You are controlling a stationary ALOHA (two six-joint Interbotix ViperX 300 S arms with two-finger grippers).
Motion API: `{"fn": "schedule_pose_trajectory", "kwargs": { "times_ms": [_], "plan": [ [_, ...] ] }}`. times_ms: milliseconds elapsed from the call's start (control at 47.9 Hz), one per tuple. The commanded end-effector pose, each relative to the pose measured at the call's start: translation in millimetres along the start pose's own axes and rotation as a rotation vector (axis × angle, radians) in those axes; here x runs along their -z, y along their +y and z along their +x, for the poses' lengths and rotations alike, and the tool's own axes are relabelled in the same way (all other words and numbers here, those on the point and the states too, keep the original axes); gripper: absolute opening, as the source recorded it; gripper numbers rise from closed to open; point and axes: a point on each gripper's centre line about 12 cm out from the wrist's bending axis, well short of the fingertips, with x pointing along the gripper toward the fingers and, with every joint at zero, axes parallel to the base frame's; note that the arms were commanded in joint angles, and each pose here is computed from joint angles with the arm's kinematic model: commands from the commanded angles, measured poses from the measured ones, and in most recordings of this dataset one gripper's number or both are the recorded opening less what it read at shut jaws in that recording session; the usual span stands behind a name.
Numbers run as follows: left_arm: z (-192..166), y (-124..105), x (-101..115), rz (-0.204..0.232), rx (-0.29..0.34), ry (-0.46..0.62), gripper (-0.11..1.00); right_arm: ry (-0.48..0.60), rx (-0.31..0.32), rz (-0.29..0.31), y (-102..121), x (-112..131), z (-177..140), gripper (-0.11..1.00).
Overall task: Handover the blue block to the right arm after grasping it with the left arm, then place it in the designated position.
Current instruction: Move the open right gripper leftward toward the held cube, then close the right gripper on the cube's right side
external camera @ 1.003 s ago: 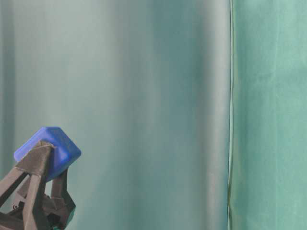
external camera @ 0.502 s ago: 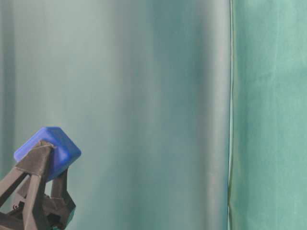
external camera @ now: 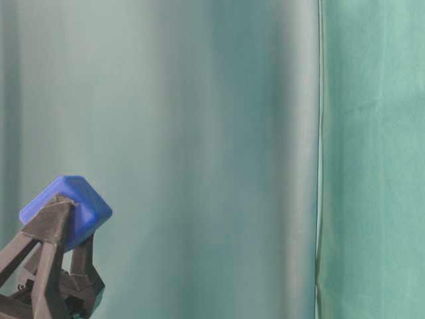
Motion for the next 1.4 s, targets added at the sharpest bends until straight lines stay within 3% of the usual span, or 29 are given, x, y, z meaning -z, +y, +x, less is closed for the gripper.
{"fn": "schedule_pose_trajectory", "kwargs": {
  "times_ms": [0, 397, 1379],
  "plan": [
    [-5, 0, -12, -0.002, 0.001, -0.041, 0.47, -0.013, 0.019, 0.0, -10, -5, 3, 0.93],
    [-6, 0, -13, 0.0, 0.001, -0.043, 0.47, 0.01, -0.025, 0.004, -17, -5, 38, 0.93],
    [-8, 0, -13, -0.002, 0.001, -0.043, 0.47, 0.017, -0.049, -0.004, -48, -9, 146, 0.93]
  ]
}}
